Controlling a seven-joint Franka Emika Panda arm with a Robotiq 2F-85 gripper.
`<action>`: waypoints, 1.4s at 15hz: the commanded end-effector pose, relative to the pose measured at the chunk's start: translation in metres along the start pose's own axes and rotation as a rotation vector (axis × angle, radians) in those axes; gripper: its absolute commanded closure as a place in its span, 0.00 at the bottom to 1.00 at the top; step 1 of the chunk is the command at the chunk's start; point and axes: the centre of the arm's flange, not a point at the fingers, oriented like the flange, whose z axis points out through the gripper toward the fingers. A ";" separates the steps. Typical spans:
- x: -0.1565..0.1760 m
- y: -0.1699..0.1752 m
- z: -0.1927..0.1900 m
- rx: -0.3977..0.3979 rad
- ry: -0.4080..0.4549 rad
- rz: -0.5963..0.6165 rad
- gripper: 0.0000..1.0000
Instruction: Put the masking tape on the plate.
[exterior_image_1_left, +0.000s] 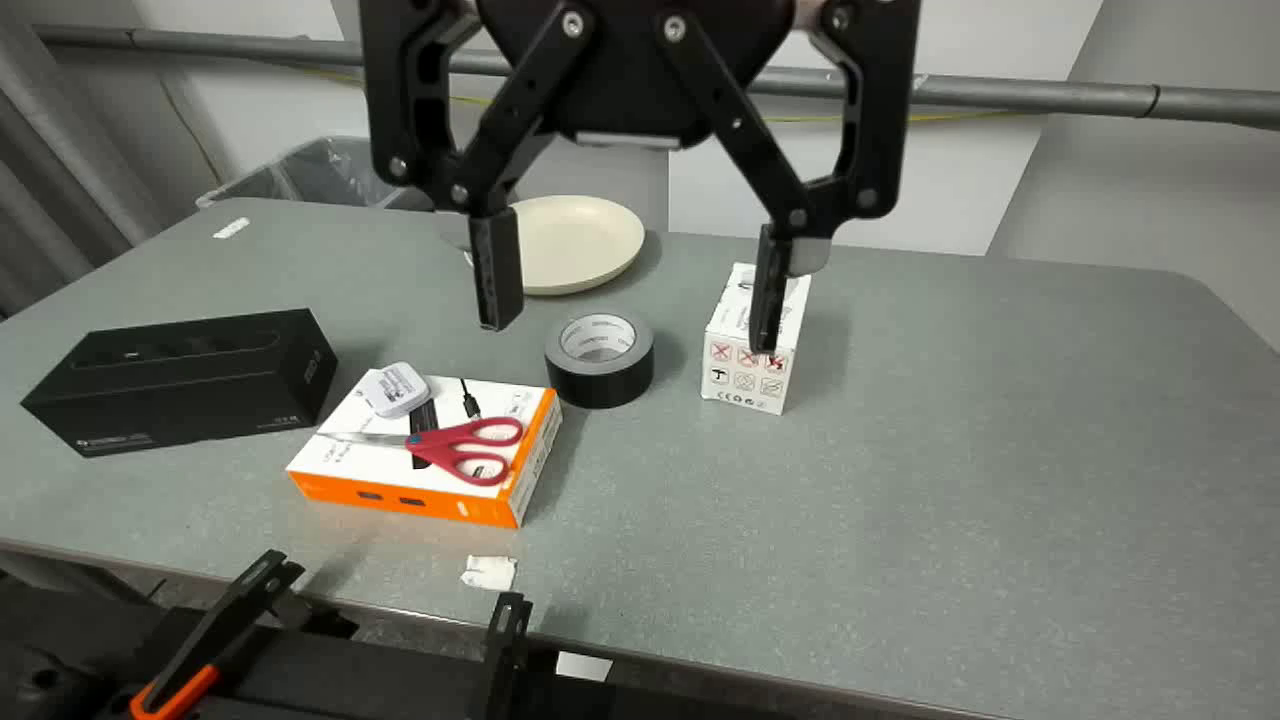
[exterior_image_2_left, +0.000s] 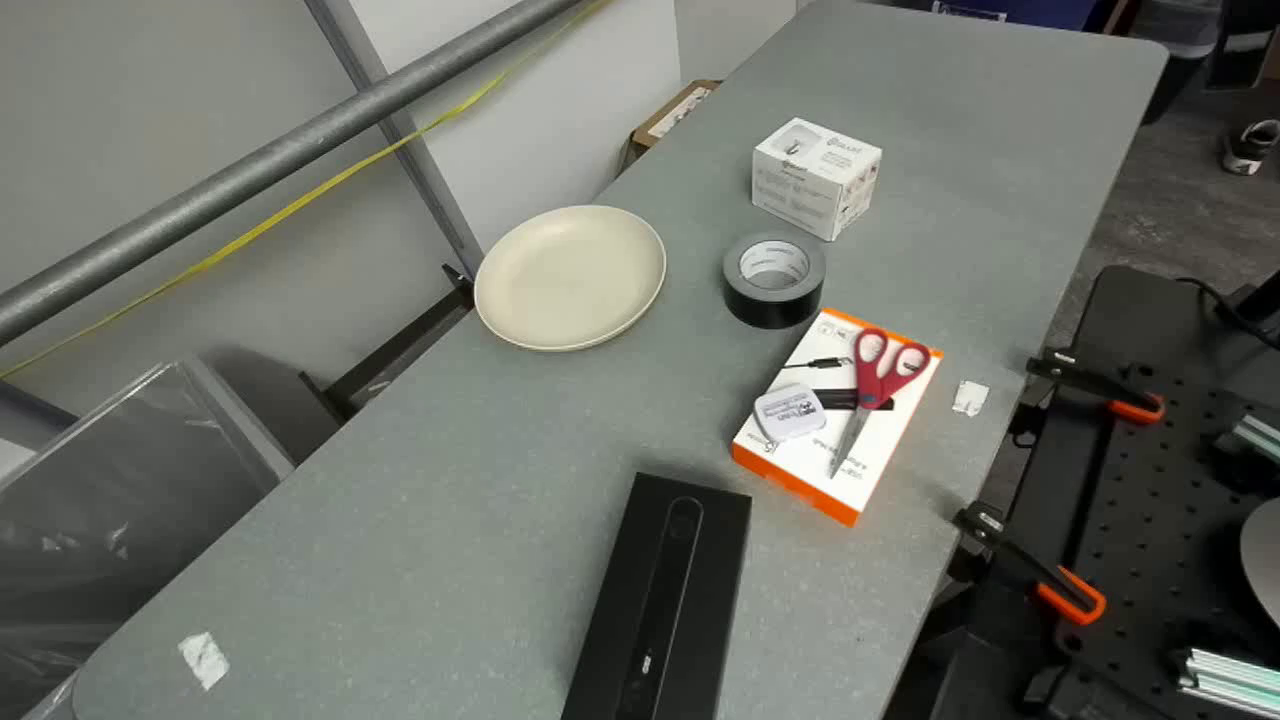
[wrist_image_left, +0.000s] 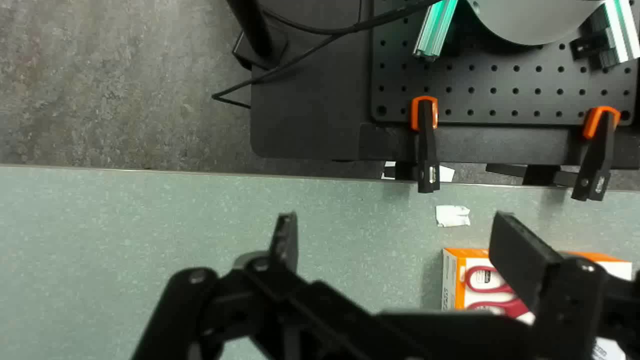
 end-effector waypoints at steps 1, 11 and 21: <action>0.000 0.000 0.000 0.000 0.000 0.000 0.00; 0.077 -0.020 0.009 0.073 0.142 0.100 0.00; 0.150 -0.061 0.052 0.036 0.219 0.152 0.00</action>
